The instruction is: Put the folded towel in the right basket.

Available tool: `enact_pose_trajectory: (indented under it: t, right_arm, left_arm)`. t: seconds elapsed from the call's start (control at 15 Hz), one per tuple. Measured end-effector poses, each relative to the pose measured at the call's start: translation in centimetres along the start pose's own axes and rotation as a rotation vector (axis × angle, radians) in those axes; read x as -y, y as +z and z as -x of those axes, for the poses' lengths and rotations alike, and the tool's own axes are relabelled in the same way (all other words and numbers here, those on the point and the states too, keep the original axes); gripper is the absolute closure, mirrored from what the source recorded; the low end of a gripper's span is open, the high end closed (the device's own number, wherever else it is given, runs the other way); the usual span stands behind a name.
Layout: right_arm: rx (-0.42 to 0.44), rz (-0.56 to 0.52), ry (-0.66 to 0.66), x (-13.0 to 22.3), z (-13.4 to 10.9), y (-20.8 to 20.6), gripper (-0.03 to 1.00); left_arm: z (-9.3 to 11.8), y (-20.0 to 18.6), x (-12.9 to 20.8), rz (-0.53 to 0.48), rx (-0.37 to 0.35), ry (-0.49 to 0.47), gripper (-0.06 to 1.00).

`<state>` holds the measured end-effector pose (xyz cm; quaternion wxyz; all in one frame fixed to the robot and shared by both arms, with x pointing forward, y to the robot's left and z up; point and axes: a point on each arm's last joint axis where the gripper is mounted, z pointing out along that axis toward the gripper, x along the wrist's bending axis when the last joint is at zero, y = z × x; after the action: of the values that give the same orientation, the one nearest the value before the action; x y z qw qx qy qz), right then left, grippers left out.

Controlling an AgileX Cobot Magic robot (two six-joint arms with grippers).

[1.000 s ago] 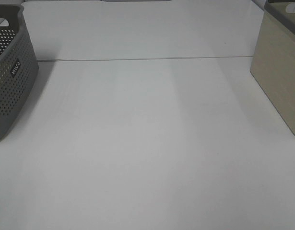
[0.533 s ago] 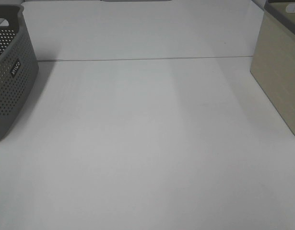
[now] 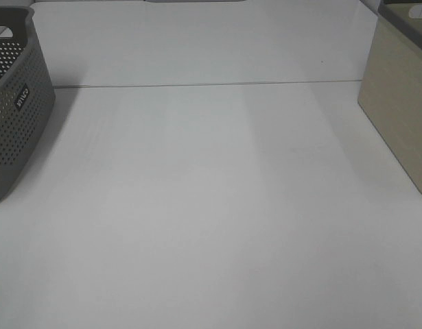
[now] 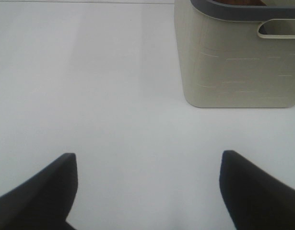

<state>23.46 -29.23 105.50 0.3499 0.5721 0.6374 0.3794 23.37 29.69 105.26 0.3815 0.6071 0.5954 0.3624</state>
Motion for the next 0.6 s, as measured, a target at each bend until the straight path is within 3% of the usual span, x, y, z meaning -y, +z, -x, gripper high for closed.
enact_pose_trajectory:
  t: [0.6]
  right_arm:
    - [0.001, 0.015, -0.001, 0.07, -0.01, -0.16, 0.2]
  left_arm:
    - [0.0, 0.0, 0.0, 0.0, 0.0, 0.0, -0.03]
